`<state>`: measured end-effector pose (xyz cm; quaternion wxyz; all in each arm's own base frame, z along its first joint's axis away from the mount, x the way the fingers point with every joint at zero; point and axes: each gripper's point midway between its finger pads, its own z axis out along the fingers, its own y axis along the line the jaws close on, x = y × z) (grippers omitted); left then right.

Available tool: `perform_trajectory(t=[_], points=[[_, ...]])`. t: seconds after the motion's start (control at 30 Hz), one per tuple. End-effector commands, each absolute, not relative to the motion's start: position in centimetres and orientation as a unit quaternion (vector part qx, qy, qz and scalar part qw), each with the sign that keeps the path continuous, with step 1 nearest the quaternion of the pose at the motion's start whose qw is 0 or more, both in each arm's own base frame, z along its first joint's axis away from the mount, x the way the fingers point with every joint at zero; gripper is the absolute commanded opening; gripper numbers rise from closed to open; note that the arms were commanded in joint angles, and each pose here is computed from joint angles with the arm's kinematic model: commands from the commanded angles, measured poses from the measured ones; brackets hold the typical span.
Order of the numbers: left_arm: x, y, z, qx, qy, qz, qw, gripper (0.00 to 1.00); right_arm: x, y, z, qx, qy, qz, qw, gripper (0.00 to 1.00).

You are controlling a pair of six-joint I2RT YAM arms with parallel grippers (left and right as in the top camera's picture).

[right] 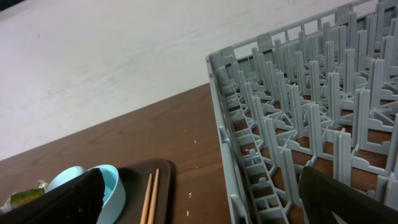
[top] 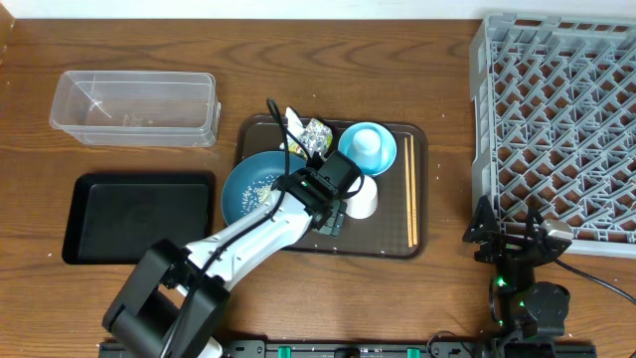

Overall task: Sort waste into correct bins and load items into the dishwasher rack
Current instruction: 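Reach the left gripper to the rim of the blue rice plate, then grasp the blue plate rim with the left gripper and lift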

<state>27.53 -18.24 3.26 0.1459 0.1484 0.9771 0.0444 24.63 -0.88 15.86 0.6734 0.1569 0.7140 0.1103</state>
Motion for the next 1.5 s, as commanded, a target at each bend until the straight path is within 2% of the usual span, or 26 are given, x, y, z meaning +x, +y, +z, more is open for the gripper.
perform_trajectory(t=[0.0, 0.17, 0.43, 0.67, 1.37, 1.47], points=[[28.1, -18.2, 3.0, 0.146, 0.976, 0.058, 0.148, 0.88, 24.6, -0.8, 15.8, 0.158, 0.713, 0.112, 0.674, 0.99], [28.0, -18.2, 2.6, 0.148, 0.977, 0.061, 0.143, 0.82, 24.6, -0.8, 15.8, 0.158, 0.713, 0.112, 0.674, 0.99], [28.1, -18.3, 2.6, 0.148, 0.977, 0.060, 0.145, 0.65, 24.6, -0.8, 15.8, 0.158, 0.713, 0.112, 0.674, 0.99], [27.8, -18.9, 2.6, 0.158, 0.975, 0.057, 0.147, 0.60, 24.6, -0.8, 15.8, 0.158, 0.713, 0.112, 0.674, 0.99], [27.1, -18.7, 1.7, 0.170, 0.969, 0.079, 0.158, 0.54, 24.6, -0.8, 15.8, 0.158, 0.713, 0.112, 0.674, 0.99], [27.0, -18.6, 1.6, 0.170, 0.969, 0.079, 0.158, 0.50, 24.6, -0.8, 15.8, 0.158, 0.713, 0.112, 0.674, 0.99]])
